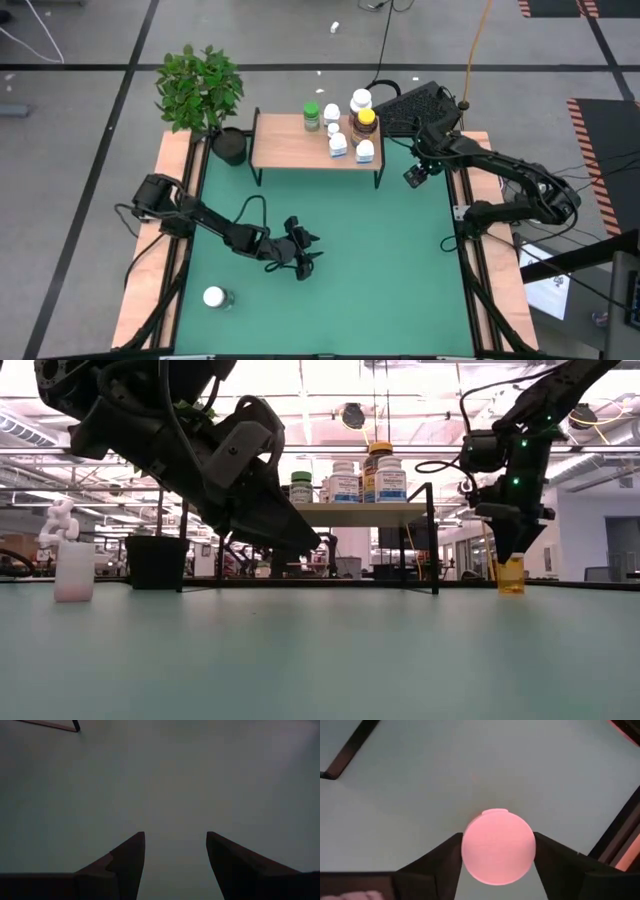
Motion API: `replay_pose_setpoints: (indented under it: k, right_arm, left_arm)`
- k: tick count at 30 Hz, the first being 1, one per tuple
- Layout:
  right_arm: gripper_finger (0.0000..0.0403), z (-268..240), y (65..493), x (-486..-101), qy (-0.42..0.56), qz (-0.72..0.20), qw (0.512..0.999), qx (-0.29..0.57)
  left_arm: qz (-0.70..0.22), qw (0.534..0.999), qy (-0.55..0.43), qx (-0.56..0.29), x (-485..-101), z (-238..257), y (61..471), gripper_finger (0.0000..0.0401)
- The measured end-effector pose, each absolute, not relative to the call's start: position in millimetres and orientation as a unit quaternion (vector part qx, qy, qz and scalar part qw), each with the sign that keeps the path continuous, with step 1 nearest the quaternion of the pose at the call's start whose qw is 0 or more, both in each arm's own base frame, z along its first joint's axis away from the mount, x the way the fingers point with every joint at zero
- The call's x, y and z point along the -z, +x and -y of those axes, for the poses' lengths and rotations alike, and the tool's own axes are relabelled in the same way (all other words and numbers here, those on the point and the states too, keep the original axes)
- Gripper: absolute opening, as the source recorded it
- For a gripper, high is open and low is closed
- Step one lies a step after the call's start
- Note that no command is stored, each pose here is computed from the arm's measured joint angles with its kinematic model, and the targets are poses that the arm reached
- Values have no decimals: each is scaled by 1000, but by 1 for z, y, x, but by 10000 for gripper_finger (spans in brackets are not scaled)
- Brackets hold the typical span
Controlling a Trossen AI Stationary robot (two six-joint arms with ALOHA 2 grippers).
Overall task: Pick and place medicine bottles onto shelf by color
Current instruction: Put the orange pill bottle on the shelf
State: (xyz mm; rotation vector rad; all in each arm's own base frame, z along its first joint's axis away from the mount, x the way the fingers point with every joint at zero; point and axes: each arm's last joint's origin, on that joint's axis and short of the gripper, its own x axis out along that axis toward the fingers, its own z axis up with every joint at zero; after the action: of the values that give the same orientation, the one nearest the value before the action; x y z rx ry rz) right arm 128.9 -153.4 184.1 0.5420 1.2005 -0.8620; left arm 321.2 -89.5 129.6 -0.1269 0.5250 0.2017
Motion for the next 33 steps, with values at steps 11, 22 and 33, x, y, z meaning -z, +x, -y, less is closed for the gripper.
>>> replay_pose_setpoints:
  k: [11, 22, 33]
  right_arm:
    - [210, 132, 125, -214, 248, -549, 718, 348]
    - [205, 85, 127, -298, 246, -504, 763, 322]
    - [207, 43, 156, -351, 236, -461, 821, 241]
  left_arm:
    - [-259, 959, -63, -100, -130, 89, 321, 212]
    - [-255, 958, -79, -104, -130, 89, 322, 212]
    - [-254, 958, -81, -104, -130, 89, 322, 212]
